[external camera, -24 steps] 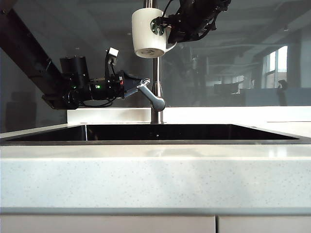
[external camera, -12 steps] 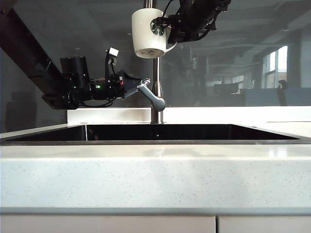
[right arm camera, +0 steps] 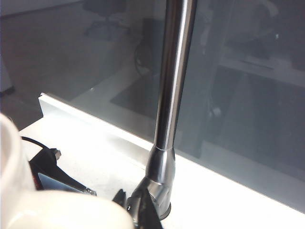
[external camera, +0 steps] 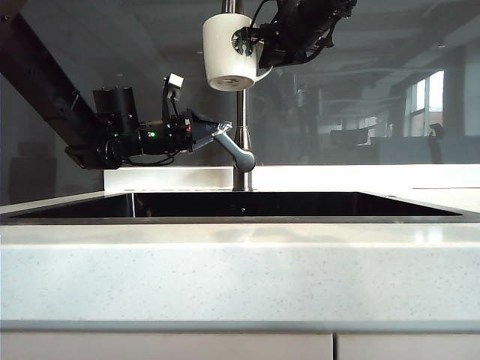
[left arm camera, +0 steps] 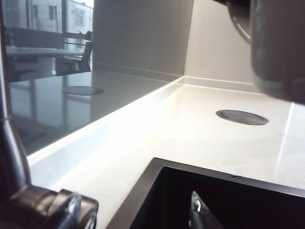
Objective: Pick up the mug next to the sink, go to the faucet to get some water, pour the water into the sink, and finally put the mug back to its place.
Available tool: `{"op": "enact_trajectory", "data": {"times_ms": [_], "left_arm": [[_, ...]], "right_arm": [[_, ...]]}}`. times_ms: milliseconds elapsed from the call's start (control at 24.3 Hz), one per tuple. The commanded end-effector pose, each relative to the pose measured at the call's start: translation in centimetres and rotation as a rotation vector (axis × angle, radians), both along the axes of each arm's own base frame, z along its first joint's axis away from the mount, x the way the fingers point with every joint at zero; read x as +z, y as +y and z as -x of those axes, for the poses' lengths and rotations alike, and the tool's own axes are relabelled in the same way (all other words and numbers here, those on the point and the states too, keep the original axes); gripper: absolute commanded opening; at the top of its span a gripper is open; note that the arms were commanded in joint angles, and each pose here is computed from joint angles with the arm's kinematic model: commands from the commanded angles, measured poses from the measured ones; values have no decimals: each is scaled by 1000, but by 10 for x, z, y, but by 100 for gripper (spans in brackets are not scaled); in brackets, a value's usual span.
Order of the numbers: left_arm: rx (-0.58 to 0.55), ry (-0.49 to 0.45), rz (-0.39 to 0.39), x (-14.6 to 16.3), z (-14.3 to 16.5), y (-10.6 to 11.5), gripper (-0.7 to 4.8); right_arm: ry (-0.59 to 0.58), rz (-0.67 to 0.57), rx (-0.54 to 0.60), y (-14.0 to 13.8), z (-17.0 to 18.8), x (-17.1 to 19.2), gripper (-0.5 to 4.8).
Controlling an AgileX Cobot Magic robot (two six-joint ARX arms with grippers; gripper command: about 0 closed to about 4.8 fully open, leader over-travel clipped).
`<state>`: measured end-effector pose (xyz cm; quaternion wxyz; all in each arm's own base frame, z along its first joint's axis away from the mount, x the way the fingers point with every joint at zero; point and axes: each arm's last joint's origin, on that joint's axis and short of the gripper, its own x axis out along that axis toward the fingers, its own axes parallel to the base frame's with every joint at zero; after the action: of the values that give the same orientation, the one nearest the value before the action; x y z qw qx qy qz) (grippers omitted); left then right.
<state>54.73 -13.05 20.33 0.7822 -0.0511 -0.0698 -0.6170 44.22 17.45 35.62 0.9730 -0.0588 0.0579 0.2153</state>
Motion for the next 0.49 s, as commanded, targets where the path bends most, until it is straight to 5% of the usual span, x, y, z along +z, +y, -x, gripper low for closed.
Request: {"op": "enact_trajectory", "data": {"times_ms": [41, 289, 495], "left_arm": [[138, -94, -3, 2, -3, -4, 286], [404, -106, -36, -6, -12, -1, 287], [507, -125, -43, -6, -15, 4, 286]], "right_arm": [[-102, -61, 10, -1, 6, 24, -5], [-120, -68, 10, -3, 11, 32, -5], [-131, -71, 8, -5, 13, 37, -5]]}}
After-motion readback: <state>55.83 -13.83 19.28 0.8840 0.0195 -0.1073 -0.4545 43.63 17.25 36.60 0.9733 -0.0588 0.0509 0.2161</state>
